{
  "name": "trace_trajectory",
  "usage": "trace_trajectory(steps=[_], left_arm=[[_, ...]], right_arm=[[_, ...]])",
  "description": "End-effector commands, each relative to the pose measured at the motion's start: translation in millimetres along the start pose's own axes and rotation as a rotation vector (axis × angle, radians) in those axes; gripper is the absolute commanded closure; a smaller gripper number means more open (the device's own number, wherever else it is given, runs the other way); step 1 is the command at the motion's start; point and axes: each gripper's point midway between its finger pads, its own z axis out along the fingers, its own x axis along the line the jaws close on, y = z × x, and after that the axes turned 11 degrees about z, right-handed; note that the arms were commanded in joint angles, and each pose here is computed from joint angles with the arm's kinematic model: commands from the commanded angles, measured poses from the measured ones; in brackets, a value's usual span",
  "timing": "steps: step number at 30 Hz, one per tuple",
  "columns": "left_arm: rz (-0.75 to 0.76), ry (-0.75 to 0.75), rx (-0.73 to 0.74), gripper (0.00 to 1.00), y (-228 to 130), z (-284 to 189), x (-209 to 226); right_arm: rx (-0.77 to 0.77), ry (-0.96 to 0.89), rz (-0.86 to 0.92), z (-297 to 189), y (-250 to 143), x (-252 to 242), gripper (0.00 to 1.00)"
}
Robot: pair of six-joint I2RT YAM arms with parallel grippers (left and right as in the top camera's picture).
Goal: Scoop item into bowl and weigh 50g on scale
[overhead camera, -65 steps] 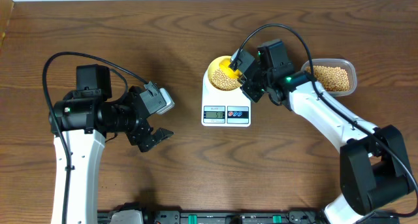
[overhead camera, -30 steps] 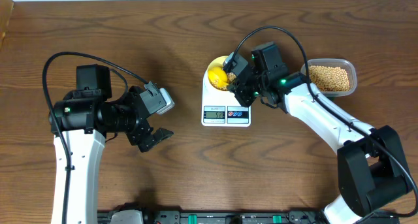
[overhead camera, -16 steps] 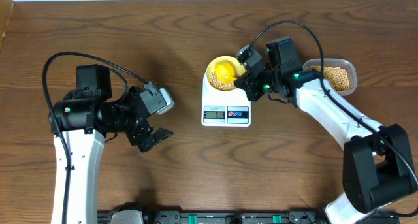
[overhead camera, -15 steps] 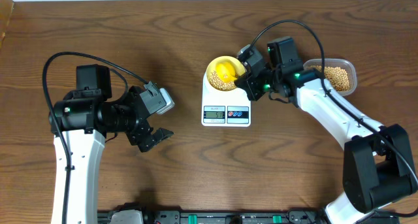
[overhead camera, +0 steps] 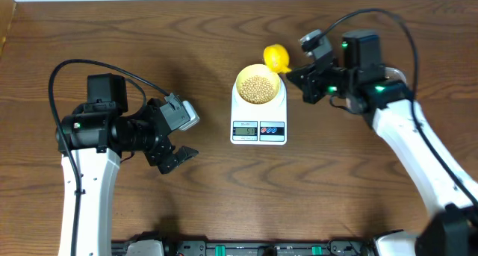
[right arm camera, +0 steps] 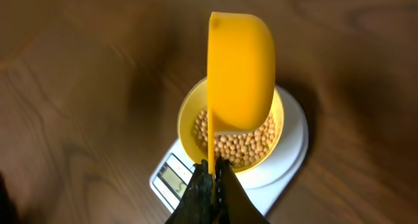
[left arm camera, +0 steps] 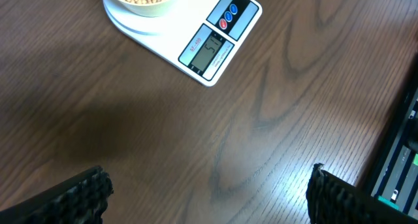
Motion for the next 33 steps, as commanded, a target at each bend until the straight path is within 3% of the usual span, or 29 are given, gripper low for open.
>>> trace_trajectory(steps=[1,15,27,33], left_arm=[[0.014,-0.006,0.007,0.02,-2.0,1.3,-2.4],[0.014,-0.006,0.007,0.02,-2.0,1.3,-2.4],[0.014,-0.006,0.006,0.02,-1.9,1.3,-2.4],[0.014,-0.006,0.006,0.02,-1.9,1.3,-2.4]], right_arm=[[-0.062,0.01,0.04,-29.1,18.2,12.7,0.99],[-0.181,-0.051,0.316,-104.8,28.2,8.3,0.99],[-0.207,-0.049,0.36,-103.1,35.7,3.0,0.99],[-0.187,-0.015,0.339,-76.5,40.6,4.7,0.99]])
